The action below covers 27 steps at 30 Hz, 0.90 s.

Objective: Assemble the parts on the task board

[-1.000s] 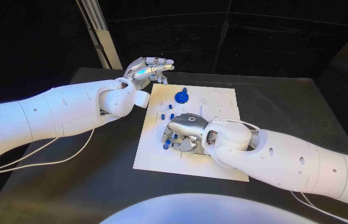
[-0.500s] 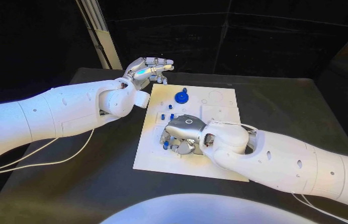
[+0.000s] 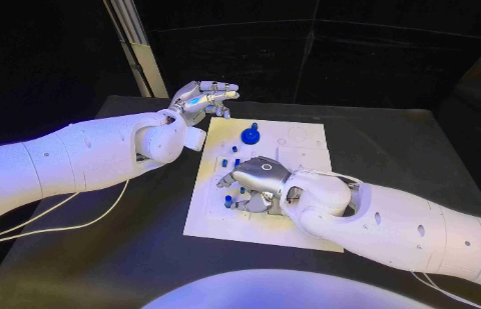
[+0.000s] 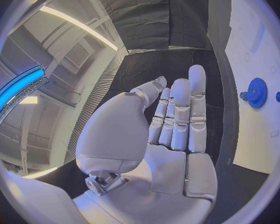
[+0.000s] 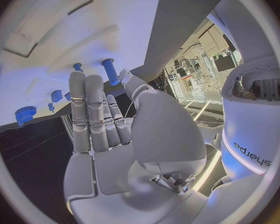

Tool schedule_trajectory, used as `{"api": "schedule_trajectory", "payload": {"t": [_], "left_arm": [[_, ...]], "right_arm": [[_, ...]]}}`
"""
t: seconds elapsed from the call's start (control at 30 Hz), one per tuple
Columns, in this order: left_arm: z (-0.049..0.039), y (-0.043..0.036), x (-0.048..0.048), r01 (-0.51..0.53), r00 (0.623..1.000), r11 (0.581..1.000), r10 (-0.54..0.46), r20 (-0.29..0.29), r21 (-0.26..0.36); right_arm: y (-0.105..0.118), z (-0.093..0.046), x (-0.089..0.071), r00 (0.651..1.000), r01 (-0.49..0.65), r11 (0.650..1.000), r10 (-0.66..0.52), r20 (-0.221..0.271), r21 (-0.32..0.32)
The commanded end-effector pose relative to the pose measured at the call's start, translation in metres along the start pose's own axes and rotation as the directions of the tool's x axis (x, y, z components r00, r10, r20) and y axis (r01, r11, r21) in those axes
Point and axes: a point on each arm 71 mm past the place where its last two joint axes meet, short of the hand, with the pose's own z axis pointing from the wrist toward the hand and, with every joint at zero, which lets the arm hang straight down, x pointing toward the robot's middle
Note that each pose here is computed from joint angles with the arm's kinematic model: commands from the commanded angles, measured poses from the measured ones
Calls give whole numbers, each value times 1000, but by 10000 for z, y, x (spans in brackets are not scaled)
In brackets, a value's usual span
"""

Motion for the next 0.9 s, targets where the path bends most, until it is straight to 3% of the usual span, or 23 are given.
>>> {"api": "schedule_trajectory", "payload": {"t": [0.03, 0.23, 0.47, 0.63, 0.9], "left_arm": [[1, -12, 9, 9, 1000, 1000, -9, -12, 4], [-6, -9, 5, 10, 1000, 1000, -10, -13, 3], [-23, -10, -2, 11, 1000, 1000, -11, -12, 2], [-40, -12, -2, 12, 1000, 1000, -12, -13, 2], [-62, -11, 10, 16, 1000, 1000, -16, -19, 0]], "right_arm": [[-19, -86, -112, 990, -59, 998, 60, 124, -11], [-267, -444, -250, 964, -227, 969, 209, 162, 102], [-695, -1028, -313, 911, -412, 826, 383, 153, 386], [-870, -1341, -307, 899, -426, 729, 411, 155, 535], [-962, -1605, -272, 916, -351, 634, 385, 113, 689]]}}
